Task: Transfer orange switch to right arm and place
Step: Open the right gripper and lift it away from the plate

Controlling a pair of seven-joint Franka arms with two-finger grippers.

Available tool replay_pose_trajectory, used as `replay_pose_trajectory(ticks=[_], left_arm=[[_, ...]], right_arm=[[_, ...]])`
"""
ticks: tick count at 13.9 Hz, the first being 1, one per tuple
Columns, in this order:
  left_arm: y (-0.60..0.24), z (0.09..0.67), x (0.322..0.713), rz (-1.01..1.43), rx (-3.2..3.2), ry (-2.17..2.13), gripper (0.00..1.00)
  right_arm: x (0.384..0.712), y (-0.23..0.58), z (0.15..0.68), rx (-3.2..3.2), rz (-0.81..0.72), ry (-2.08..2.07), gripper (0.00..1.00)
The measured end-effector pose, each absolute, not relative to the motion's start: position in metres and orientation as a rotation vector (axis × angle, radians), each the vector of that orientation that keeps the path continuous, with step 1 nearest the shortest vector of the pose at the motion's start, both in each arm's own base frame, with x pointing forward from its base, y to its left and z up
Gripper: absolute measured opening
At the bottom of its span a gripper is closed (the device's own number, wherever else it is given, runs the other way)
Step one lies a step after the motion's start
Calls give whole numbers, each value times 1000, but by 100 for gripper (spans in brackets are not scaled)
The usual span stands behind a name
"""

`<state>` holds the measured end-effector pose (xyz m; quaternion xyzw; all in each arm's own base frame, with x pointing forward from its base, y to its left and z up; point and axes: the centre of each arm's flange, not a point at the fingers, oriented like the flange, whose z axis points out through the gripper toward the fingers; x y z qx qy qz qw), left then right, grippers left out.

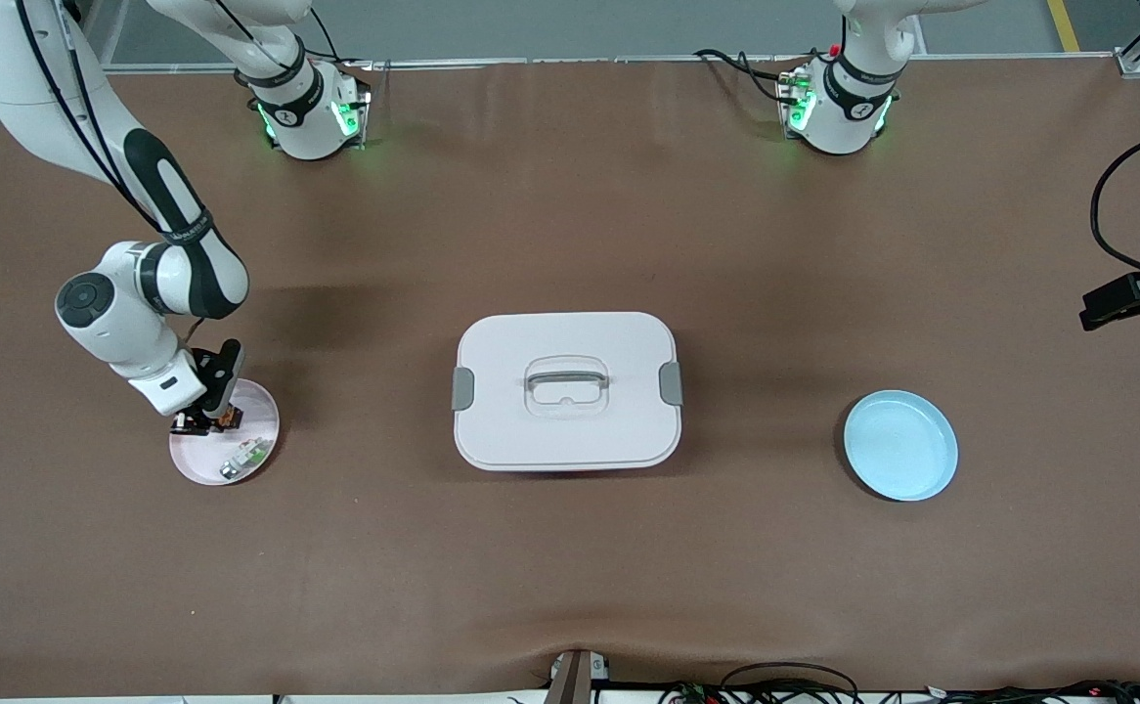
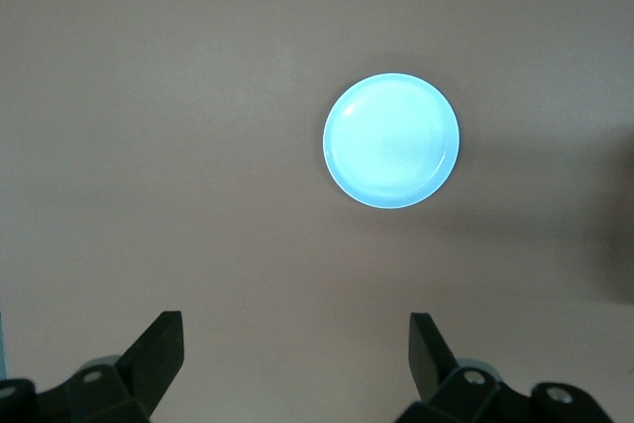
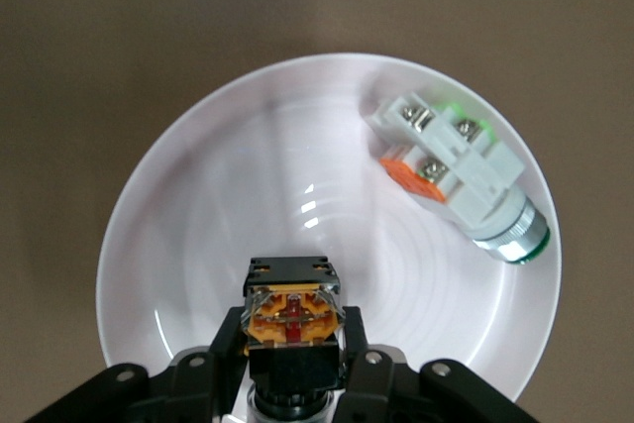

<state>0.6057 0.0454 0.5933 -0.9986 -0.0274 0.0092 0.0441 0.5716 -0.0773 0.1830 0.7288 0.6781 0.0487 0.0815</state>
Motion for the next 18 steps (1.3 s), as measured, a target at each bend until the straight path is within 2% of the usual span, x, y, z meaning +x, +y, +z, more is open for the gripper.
replay_pose_trajectory(ticks=[5,6,11,18], left_arm=[[51,590,586,-69,-3083,-111,100],[52,589,577,-94,-3091,-115,100],[53,595,544,-134,-3113,-125,100],[44,617,548,-230,-3108,-99,100]], right_arm=[[577,-90,182,2195,145,2003,97],[578,-89,182,2202,133,2011,100],[594,-93,201,2261,50,2041,100],[598,-95,271,2628,-69,1693,100]])
